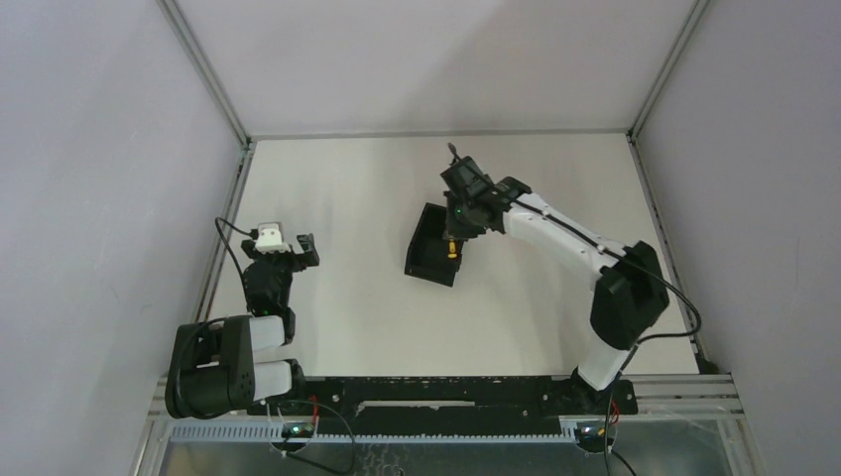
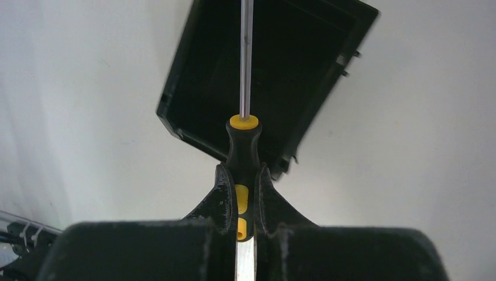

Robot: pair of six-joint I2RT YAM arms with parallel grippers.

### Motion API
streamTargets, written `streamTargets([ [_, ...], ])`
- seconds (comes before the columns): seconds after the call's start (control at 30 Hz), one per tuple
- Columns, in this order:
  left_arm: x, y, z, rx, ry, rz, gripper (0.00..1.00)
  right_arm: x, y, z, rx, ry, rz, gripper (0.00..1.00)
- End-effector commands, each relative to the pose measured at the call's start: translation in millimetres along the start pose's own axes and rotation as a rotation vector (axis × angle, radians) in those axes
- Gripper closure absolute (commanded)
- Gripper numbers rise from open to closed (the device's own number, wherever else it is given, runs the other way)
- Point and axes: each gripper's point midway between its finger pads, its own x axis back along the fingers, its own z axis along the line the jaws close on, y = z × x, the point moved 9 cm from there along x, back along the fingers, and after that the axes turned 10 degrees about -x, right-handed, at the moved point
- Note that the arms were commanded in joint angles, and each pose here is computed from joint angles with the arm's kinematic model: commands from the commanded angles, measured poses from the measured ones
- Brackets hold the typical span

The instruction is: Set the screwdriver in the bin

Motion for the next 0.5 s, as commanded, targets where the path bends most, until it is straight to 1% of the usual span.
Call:
streamTargets([
  [0.0, -10.1, 20.3, 4.0, -0.024, 0.014, -0.078, 0.0, -9.5, 12.0, 32.4, -0.047, 0.033, -0.083, 1.0],
  [0.07, -10.1, 20.5, 3.8, -0.024, 0.013, -0.079, 0.0, -20.7, 10.2, 35.2, -0.03, 0.029, -0.076, 1.0],
  [0.17, -10.0, 20.2, 3.8, -0.024, 0.013, -0.078, 0.0, -35.1, 7.3, 33.9, 0.013, -0.003, -0.081, 0.96],
  [0.23, -10.2, 20.6, 3.7, -0.024, 0.013, -0.079, 0.0, -43.3, 4.7, 32.1, 0.028, -0.026, -0.069, 0.95],
  [0.47, -10.0, 20.6, 3.9, -0.025, 0.013, -0.079, 0.0, -69.2, -5.7, 28.9, 0.044, -0.051, -0.025, 0.85],
])
